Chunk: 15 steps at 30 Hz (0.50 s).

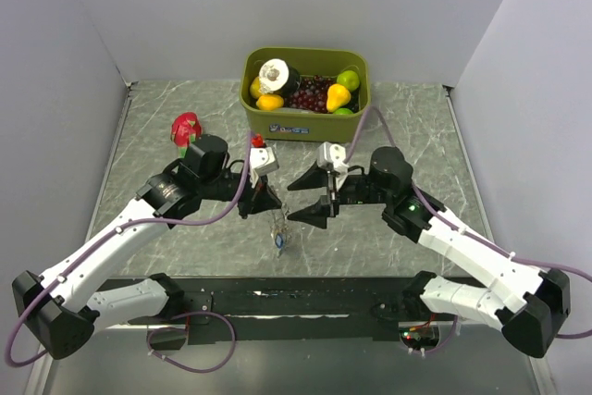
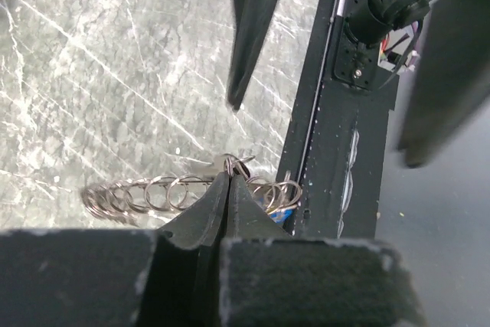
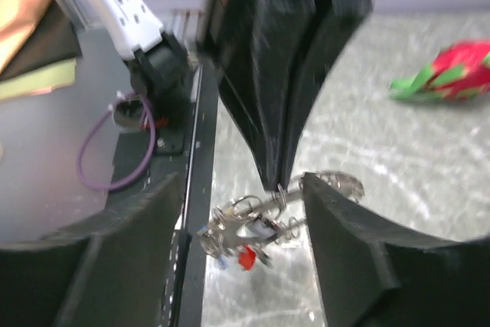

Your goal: Put the keys on the keyring

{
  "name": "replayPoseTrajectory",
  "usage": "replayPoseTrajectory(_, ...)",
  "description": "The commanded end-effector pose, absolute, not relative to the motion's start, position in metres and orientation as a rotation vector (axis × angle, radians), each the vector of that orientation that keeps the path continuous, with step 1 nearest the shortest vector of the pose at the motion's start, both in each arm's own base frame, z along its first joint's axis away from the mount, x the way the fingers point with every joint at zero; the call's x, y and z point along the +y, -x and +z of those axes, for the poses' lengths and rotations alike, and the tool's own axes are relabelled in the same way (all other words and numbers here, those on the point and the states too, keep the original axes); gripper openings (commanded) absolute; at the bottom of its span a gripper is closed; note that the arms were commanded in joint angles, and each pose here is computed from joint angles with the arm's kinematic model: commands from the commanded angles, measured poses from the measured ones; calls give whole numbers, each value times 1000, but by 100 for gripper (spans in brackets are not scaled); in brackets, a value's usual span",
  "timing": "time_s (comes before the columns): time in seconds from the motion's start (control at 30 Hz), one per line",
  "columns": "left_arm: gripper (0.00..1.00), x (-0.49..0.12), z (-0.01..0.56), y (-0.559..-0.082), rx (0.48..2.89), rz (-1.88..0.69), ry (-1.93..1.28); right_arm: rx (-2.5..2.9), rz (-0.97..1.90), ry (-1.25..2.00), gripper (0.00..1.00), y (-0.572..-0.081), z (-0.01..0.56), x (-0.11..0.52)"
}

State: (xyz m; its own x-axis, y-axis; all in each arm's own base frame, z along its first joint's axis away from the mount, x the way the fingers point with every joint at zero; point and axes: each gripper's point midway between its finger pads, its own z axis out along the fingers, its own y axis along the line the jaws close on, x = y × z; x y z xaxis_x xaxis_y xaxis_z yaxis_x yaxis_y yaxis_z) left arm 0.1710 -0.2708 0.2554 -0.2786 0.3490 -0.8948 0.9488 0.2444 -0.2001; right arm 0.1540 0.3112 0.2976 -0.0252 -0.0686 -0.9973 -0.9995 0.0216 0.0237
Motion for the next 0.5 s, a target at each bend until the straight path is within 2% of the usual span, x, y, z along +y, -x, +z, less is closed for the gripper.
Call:
replayPoseTrajectory(0.0, 1, -277, 285, -177, 1634, -1021, -1154, 1170, 1176, 1195, 77, -151, 325, 307)
replayPoseTrajectory(0.27, 1, -277, 295, -176, 1582, -1028, -1130, 1208, 1144, 1153, 78, -160, 319, 300)
replayPoseTrajectory(0.37, 1, -276, 304, -176, 1533, -1026, -1103, 1214, 1161, 1164, 75, -159, 315, 301)
replayPoseTrajectory(0.47, 1, -277, 314, -171, 1460, -1045, -1087, 1216, 1180, 1180, 66, -158, 313, 303)
